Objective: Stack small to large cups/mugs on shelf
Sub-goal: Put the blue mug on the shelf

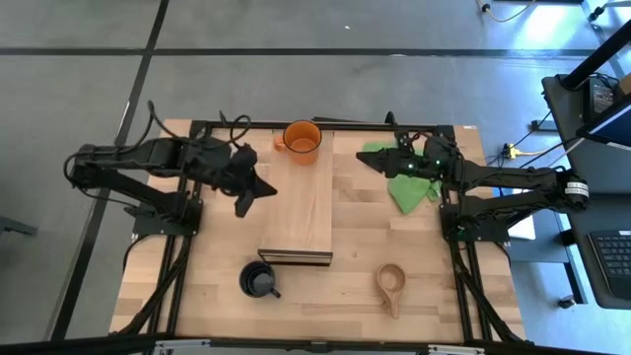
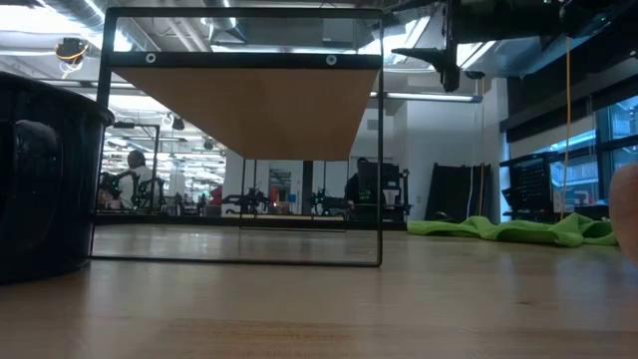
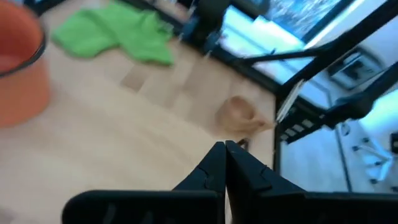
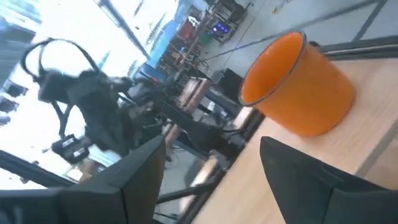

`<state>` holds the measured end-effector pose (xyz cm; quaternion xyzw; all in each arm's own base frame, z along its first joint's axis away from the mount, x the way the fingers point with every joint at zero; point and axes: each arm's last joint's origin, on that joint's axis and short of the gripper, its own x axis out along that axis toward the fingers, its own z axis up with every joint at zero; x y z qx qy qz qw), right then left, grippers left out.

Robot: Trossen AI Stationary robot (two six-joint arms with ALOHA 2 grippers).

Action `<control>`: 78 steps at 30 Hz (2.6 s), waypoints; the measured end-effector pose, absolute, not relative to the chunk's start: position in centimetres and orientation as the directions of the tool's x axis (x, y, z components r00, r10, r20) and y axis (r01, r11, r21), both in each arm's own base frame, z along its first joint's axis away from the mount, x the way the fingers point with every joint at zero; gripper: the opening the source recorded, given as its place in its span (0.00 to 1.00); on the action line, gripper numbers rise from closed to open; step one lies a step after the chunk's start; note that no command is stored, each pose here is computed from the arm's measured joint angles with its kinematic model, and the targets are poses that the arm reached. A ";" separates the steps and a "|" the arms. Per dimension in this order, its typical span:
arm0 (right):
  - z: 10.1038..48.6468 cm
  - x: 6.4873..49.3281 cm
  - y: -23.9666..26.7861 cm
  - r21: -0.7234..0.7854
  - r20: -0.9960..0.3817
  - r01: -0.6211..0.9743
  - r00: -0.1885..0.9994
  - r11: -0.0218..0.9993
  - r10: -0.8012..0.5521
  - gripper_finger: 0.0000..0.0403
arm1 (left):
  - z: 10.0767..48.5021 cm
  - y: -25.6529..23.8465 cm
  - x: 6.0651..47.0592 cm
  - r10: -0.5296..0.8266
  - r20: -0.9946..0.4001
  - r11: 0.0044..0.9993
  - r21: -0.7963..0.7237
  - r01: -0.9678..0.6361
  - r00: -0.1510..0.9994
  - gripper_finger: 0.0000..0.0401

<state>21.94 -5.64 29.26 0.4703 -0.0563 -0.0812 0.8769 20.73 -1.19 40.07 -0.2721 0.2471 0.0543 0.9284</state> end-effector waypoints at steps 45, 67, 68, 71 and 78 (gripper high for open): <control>45.9 30.8 5.1 0.118 0.052 -0.211 0.977 0.970 0.207 0.65 | 26.2 -4.8 9.4 -0.435 -0.670 0.817 -0.574 -0.048 0.602 0.00; 45.1 31.1 4.6 0.242 -0.076 0.016 0.997 0.970 0.003 0.65 | 20.8 -8.4 12.2 -0.362 -0.655 0.795 -0.588 -0.148 0.663 0.05; 45.0 31.1 4.6 0.244 -0.086 0.018 0.996 0.970 0.003 0.65 | 20.7 -8.4 12.0 -0.348 -0.661 0.795 -0.584 -0.164 0.665 0.07; 44.9 31.1 4.6 0.243 -0.098 0.021 0.995 0.970 0.003 0.65 | 20.7 -8.6 11.9 -0.334 -0.659 0.786 -0.589 -0.187 0.674 0.14; 44.7 31.1 4.6 0.238 -0.118 0.026 0.993 0.971 0.002 0.65 | 20.3 -9.3 12.0 -0.292 -0.665 0.740 -0.613 -0.278 0.688 0.26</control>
